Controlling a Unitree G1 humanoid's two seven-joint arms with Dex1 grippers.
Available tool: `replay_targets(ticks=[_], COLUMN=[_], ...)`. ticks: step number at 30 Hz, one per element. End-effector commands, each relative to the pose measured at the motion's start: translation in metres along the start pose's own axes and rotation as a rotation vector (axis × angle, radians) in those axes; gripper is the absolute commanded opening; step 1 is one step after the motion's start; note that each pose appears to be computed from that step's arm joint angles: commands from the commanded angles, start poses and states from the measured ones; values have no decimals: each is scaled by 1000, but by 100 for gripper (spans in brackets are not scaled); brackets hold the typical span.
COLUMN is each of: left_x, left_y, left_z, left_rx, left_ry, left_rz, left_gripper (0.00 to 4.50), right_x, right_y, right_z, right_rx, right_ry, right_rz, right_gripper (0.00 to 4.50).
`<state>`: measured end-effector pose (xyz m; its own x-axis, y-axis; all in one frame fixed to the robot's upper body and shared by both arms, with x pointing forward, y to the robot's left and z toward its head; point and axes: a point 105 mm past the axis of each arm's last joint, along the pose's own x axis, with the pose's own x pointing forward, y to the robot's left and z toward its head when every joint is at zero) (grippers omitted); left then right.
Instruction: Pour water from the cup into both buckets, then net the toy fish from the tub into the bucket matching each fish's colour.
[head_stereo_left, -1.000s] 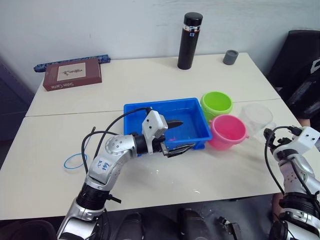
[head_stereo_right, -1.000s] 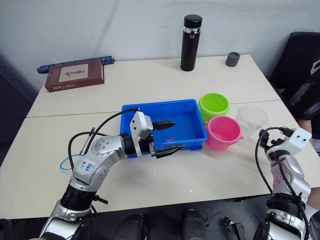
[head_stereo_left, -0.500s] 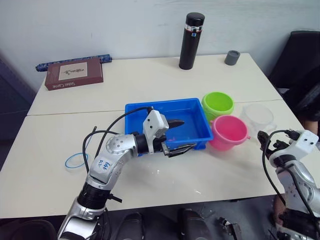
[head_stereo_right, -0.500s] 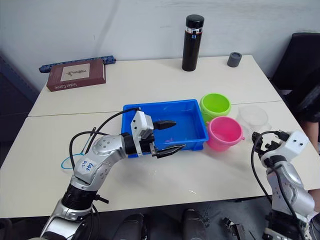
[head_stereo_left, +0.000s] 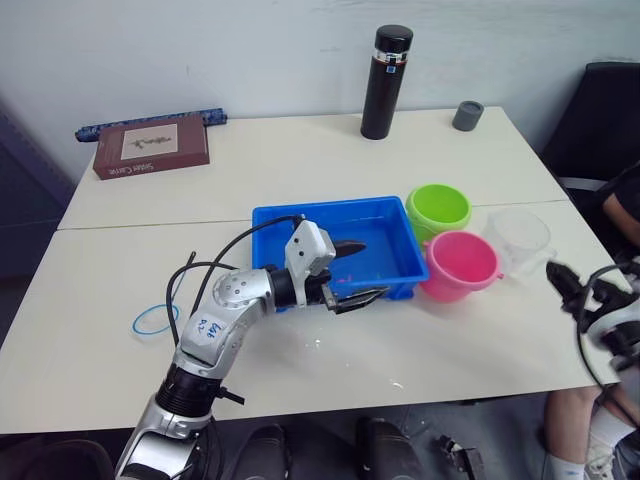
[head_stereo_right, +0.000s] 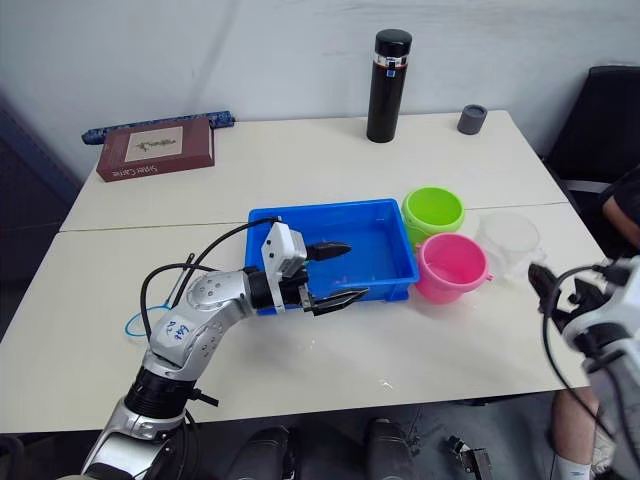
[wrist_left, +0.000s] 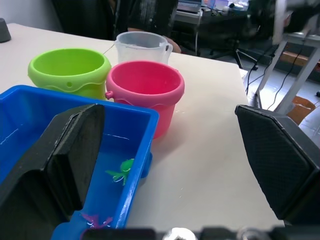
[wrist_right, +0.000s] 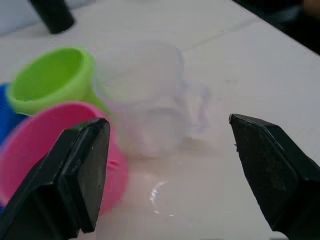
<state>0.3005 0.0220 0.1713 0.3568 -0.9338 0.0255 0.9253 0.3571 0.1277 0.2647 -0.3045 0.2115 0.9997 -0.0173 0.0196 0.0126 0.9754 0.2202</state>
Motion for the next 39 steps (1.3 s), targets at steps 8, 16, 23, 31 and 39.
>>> replay_targets(ticks=[8, 16, 23, 31, 39], left_x=[-30, -100, -178, -239, -236], left_y=[14, 61, 96, 112, 105], left_z=[23, 26, 17, -22, -76], left_rx=[25, 114, 156, 20, -162], left_ry=[-88, -76, 24, 203, 269], left_rz=[245, 713, 1063, 1142, 1120], left_gripper=[450, 450, 450, 450, 450], right_x=[11, 31, 48, 55, 53], right_y=[138, 175, 190, 198, 201], right_z=[32, 25, 23, 18, 10], right_rx=[-164, -200, -247, -267, -264], right_ry=[47, 91, 104, 122, 129], right_rz=[679, 904, 1023, 1079, 1074], right_gripper=[407, 407, 407, 407, 407])
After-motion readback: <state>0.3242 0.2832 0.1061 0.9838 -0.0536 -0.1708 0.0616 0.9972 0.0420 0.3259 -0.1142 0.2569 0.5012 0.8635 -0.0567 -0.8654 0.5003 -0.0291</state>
